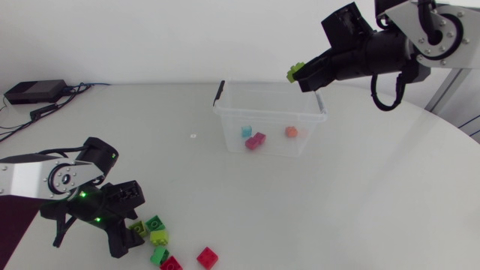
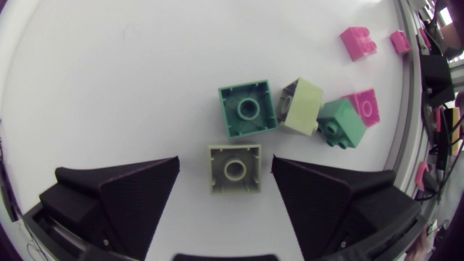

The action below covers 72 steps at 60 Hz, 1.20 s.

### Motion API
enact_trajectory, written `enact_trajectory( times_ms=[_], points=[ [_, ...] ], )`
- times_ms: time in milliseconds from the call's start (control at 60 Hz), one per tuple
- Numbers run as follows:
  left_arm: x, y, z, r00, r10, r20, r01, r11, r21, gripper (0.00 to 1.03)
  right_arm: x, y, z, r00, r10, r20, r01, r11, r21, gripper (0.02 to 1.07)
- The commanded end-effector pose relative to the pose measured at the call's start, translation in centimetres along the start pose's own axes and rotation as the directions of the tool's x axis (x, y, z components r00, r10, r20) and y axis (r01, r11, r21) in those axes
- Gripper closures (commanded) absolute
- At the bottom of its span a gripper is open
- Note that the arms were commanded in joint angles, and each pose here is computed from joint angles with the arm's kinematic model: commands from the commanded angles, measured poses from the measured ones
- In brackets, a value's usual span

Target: Pick up the duplo bricks and place them in the container

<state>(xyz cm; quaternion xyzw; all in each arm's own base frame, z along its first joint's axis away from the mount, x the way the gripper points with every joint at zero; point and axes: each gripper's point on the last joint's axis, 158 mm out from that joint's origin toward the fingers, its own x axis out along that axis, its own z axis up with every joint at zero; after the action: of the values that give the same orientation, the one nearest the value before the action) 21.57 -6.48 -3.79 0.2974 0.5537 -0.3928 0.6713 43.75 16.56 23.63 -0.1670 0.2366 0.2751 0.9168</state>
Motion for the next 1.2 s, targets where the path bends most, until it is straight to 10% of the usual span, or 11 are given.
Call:
enact_trajectory(
  times_ms=[0, 83, 233, 650, 1183],
  points=[
    [1.1, -1.0, -1.0, 0.999, -0.039, -0.035, 0.038, 0.999, -0.030, 0.42, 2.0, -1.5, -0.6, 1.000, -0.017, -0.022, 0.018, 0.998, 0.053, 0.88],
    [1.1, -0.4, -0.6, 0.999, -0.029, -0.024, 0.028, 0.999, -0.045, 0.80, 3.8, -2.4, -1.5, 0.998, -0.026, -0.048, 0.030, 0.997, 0.070, 0.88],
    [0.8, -0.2, -0.5, 1.000, -0.021, -0.015, 0.020, 0.999, -0.044, 0.81, 7.0, -3.4, -3.8, 0.995, -0.031, -0.095, 0.040, 0.995, 0.094, 0.86],
    [-10.8, 5.3, 5.8, 0.964, 0.170, 0.203, -0.161, 0.985, -0.061, 0.82, 8.1, -5.1, -4.5, 0.991, -0.076, -0.111, 0.087, 0.992, 0.097, 0.30],
    [-20.0, 7.1, 24.3, 0.770, 0.181, 0.612, -0.178, 0.982, -0.067, 0.81, -1.1, 4.9, -4.3, 0.996, 0.044, -0.082, -0.045, 0.999, -0.013, 0.24]
  ],
)
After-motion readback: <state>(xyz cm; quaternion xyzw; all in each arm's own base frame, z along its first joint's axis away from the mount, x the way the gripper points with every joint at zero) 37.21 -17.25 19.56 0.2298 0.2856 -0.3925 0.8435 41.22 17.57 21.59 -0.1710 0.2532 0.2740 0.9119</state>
